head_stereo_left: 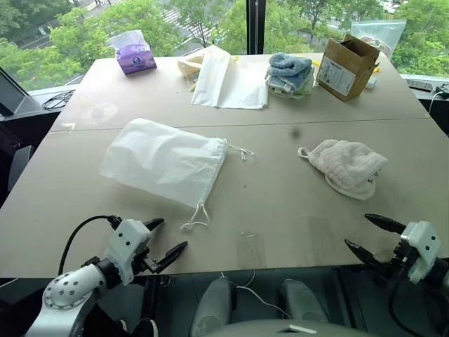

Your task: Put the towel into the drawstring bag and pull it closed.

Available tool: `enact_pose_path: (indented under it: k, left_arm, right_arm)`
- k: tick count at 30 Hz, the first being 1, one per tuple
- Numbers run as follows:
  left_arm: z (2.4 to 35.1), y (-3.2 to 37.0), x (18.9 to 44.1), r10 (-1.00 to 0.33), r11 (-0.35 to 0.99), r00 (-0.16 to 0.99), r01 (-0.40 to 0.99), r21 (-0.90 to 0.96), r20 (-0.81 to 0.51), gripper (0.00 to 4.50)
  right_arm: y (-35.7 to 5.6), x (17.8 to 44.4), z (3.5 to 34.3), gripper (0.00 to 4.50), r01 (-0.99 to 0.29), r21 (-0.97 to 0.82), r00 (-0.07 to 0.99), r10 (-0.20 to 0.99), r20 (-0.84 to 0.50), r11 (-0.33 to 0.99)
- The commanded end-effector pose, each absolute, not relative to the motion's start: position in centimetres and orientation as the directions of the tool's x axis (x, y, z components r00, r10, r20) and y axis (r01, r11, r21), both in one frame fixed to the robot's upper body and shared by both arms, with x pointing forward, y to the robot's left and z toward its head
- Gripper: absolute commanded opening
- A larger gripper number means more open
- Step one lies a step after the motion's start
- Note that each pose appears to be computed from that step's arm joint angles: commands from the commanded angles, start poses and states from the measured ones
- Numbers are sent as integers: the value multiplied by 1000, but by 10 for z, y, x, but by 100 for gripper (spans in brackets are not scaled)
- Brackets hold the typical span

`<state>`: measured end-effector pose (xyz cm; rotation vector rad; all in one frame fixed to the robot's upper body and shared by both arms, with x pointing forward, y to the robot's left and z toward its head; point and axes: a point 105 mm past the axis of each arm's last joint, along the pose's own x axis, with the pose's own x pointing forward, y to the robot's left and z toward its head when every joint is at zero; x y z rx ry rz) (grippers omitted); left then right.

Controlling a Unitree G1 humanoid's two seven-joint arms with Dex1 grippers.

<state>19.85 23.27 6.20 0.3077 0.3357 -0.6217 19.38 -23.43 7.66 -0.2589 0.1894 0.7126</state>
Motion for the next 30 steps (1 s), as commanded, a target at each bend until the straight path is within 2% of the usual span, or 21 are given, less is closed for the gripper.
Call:
enact_pose_path:
  k: [1,15,25,30]
  left_arm:
    - [65,237,201,-498,778,775,597,194,-389,447]
    - [69,217,197,-584,748,729,654,113,-358,447]
    - [68,212,191,-590,749,725,656,93,-355,447]
    - [83,192,194,-636,716,706,691,104,-312,447]
  right_arm:
    - [-237,197,86,450,-651,-202,758,614,-220,732]
    - [-238,203,91,450,-653,-193,757,624,-194,732]
    - [-239,205,92,450,-664,-194,748,638,-181,723]
    - [-233,207,93,450,-684,-186,729,664,-163,705]
